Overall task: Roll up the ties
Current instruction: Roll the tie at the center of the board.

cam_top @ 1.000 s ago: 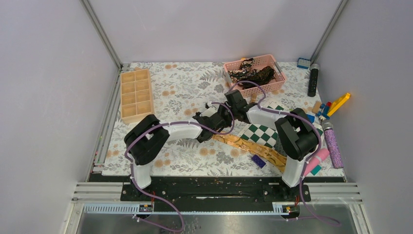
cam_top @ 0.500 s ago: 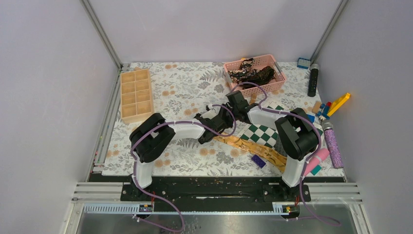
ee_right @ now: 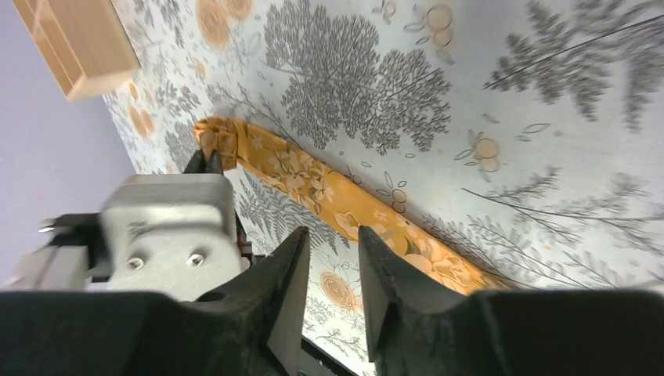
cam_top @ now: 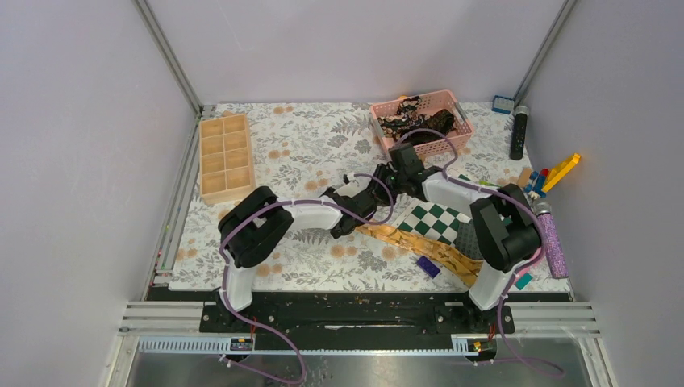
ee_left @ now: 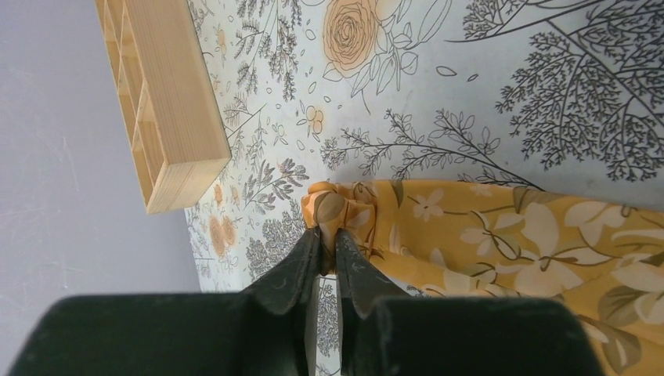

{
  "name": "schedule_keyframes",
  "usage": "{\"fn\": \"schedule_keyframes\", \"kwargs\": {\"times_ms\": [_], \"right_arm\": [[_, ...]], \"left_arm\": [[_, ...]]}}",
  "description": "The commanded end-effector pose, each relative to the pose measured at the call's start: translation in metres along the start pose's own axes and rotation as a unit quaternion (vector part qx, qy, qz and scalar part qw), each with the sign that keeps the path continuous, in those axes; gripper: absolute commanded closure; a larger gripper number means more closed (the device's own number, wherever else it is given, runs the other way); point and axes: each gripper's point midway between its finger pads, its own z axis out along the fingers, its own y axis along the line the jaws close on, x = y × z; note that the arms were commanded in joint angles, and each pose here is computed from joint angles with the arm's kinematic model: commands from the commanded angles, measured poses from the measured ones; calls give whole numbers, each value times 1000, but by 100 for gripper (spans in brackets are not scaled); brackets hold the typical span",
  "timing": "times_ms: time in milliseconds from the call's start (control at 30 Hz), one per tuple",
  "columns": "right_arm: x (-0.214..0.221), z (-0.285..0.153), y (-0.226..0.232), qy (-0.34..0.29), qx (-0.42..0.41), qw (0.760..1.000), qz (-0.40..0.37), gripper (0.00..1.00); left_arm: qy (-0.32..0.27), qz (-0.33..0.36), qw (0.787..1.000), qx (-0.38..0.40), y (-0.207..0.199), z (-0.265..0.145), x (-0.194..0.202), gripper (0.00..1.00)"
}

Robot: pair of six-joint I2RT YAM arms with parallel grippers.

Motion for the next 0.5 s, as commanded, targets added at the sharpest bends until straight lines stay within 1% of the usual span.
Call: {"fn": "schedule_keyframes", "kwargs": {"times_ms": [0,100,267,467], "right_arm": [[-39,-38,12,-74,6,997,-30,61],[-53,-50,1,-101,43,993,-44,59],[-66,-68,-10,-128,80,986,-67,58],[-66,-73,-23,-131,100,984,-71,57]], "left_arm": [[-7,1,1000,-23,14,-3,-2,100],[-7,0,1000,-20,13,-3,-1,100],[-3,22,999,-24,10,1,1,100],[-5,22,999,-34,15,0,2,100]]}}
